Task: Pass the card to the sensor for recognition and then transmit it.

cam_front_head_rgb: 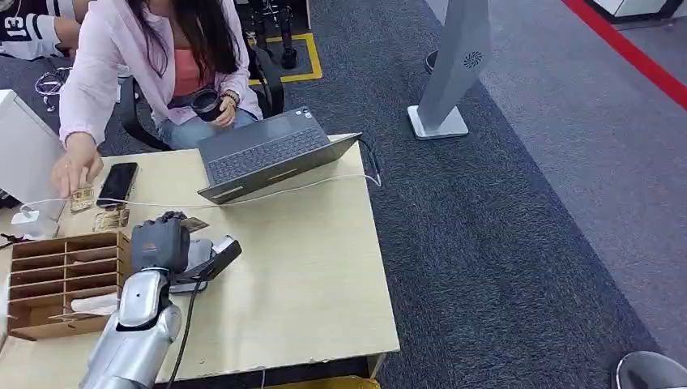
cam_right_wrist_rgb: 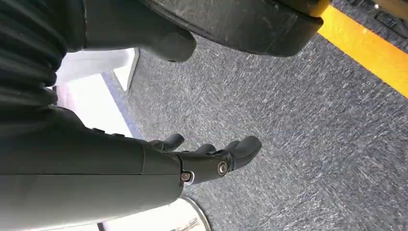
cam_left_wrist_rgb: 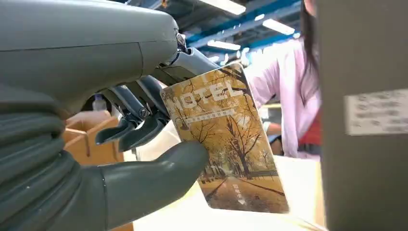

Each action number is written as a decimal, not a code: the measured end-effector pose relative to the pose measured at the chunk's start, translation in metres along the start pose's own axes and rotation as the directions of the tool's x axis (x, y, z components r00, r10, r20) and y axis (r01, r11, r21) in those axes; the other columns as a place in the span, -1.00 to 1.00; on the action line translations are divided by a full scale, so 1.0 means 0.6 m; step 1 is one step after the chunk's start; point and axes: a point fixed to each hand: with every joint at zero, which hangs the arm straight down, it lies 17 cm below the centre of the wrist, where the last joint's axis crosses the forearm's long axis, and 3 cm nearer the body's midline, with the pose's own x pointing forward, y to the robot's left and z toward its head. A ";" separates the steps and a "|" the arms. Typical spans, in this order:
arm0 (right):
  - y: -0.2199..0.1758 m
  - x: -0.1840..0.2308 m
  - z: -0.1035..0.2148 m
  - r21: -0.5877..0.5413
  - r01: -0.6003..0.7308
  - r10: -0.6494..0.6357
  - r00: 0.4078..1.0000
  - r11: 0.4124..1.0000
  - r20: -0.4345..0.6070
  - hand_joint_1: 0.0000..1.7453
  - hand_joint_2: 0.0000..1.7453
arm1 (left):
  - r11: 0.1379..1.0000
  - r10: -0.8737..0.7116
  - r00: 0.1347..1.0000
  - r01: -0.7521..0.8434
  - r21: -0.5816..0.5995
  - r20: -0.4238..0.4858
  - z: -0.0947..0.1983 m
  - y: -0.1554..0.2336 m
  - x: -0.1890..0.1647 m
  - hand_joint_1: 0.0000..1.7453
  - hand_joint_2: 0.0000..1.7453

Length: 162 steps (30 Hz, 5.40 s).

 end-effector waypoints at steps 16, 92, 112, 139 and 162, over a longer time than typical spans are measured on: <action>0.000 -0.002 0.001 -0.015 -0.005 0.004 1.000 1.000 -0.013 -1.00 1.00 | 0.999 -0.044 0.999 0.044 -0.003 0.020 0.007 -0.024 -0.017 1.00 1.00; -0.016 -0.012 -0.004 -0.033 -0.001 0.000 1.000 0.999 -0.019 -1.00 1.00 | 0.914 -0.086 0.988 0.129 0.385 -0.128 -0.186 0.334 -0.122 -1.00 1.00; -0.016 -0.024 -0.005 -0.029 0.058 -0.059 0.997 0.998 -0.041 -1.00 1.00 | 0.937 0.086 0.994 -0.102 0.334 0.063 -0.068 0.189 -0.034 -1.00 1.00; -0.006 -0.031 -0.003 -0.041 0.222 -0.225 0.972 0.974 -0.073 -1.00 1.00 | 0.960 0.131 0.987 -0.151 0.237 0.096 0.332 0.121 -0.089 -1.00 1.00; -0.002 -0.022 -0.001 -0.036 0.213 -0.215 0.975 0.976 -0.062 -1.00 1.00 | 0.999 0.038 0.996 -0.038 0.001 -0.078 0.309 0.052 -0.197 -1.00 1.00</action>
